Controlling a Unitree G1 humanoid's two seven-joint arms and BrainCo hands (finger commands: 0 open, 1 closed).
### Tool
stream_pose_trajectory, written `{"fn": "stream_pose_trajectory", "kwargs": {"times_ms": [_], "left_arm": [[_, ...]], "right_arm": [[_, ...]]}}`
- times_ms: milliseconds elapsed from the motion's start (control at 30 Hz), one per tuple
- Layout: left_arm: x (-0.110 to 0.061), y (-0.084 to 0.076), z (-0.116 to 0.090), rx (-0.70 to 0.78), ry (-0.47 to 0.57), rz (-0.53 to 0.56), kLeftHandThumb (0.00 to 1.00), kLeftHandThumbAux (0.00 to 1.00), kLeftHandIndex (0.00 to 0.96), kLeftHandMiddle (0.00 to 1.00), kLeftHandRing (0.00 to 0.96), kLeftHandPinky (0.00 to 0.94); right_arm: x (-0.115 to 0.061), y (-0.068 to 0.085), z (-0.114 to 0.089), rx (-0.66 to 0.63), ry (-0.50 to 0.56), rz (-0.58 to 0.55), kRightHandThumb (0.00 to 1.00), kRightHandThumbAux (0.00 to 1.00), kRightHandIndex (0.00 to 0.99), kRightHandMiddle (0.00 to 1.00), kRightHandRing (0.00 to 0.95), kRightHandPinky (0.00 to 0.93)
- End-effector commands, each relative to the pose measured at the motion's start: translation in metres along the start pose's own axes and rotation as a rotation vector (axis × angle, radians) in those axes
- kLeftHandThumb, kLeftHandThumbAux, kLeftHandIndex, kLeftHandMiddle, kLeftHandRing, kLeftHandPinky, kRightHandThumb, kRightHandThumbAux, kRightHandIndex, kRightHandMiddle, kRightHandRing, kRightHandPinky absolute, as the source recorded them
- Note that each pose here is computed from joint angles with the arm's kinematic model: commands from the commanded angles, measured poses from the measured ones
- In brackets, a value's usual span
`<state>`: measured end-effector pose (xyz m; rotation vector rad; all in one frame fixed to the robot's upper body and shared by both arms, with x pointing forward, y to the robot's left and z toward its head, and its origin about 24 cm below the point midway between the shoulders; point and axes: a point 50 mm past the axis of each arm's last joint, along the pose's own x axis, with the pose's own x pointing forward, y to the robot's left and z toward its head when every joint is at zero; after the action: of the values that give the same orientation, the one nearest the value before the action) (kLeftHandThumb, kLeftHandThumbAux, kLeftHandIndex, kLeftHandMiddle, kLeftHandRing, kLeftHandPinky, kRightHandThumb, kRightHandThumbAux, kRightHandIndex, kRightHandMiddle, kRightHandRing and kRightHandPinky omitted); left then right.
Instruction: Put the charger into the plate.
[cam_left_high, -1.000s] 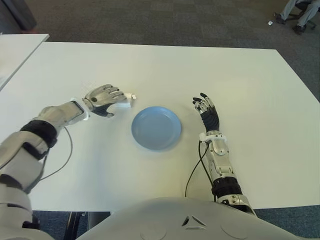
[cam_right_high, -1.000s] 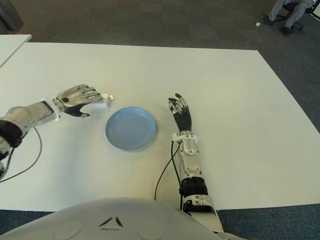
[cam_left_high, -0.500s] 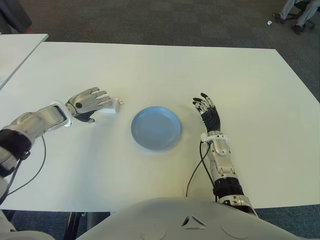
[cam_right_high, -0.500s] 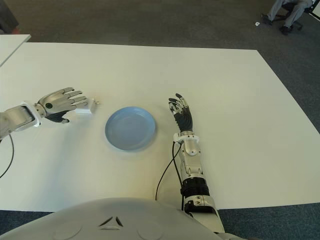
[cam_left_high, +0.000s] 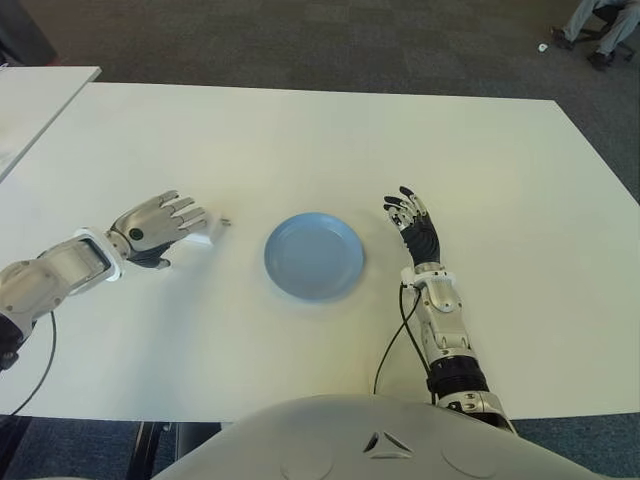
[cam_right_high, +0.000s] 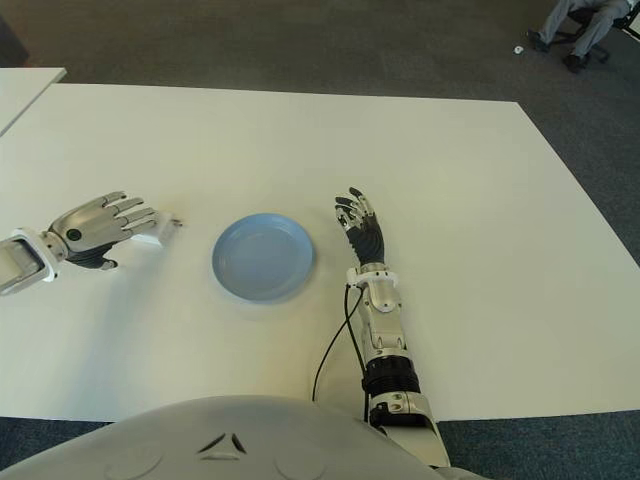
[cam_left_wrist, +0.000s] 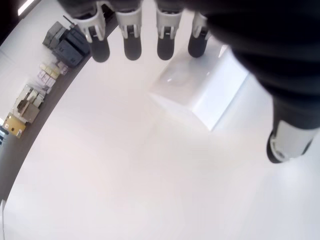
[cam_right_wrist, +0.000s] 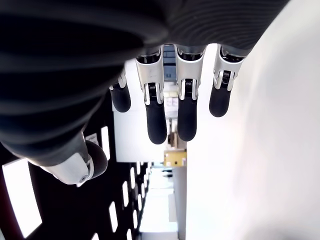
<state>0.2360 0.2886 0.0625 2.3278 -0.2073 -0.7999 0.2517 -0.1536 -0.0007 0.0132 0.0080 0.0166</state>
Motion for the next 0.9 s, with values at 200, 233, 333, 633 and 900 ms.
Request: {"fn": "stream_pose_trajectory", "kwargs": {"times_ms": [200, 233, 333, 633, 900], "left_arm": [[-0.009, -0.01, 0.015, -0.056, -0.01, -0.017, 0.0, 0.528, 0.0, 0.075, 0.045, 0.011], [-0.01, -0.01, 0.015, -0.065, -0.008, -0.014, 0.0, 0.528, 0.0, 0.075, 0.045, 0.009], [-0.01, -0.009, 0.016, -0.083, -0.001, -0.008, 0.0, 0.529, 0.0, 0.064, 0.034, 0.003], [-0.007, 0.0, 0.015, -0.292, 0.042, 0.219, 0.0, 0.528, 0.0, 0.059, 0.036, 0.05], [-0.001, 0.006, 0.012, -0.674, 0.07, 0.385, 0.117, 0.484, 0.026, 0.041, 0.037, 0.071]], "right_arm": [[-0.002, -0.002, -0.004, 0.013, 0.019, 0.003, 0.0, 0.592, 0.108, 0.284, 0.252, 0.195], [-0.001, -0.002, -0.004, 0.014, 0.019, 0.002, 0.0, 0.592, 0.107, 0.284, 0.252, 0.196], [-0.001, -0.002, -0.004, 0.016, 0.02, 0.0, 0.0, 0.598, 0.101, 0.284, 0.253, 0.194], [-0.001, -0.001, -0.005, 0.022, 0.019, 0.002, 0.0, 0.613, 0.086, 0.279, 0.249, 0.191], [-0.001, 0.001, -0.006, 0.019, 0.002, -0.001, 0.0, 0.573, 0.061, 0.278, 0.252, 0.198]]}}
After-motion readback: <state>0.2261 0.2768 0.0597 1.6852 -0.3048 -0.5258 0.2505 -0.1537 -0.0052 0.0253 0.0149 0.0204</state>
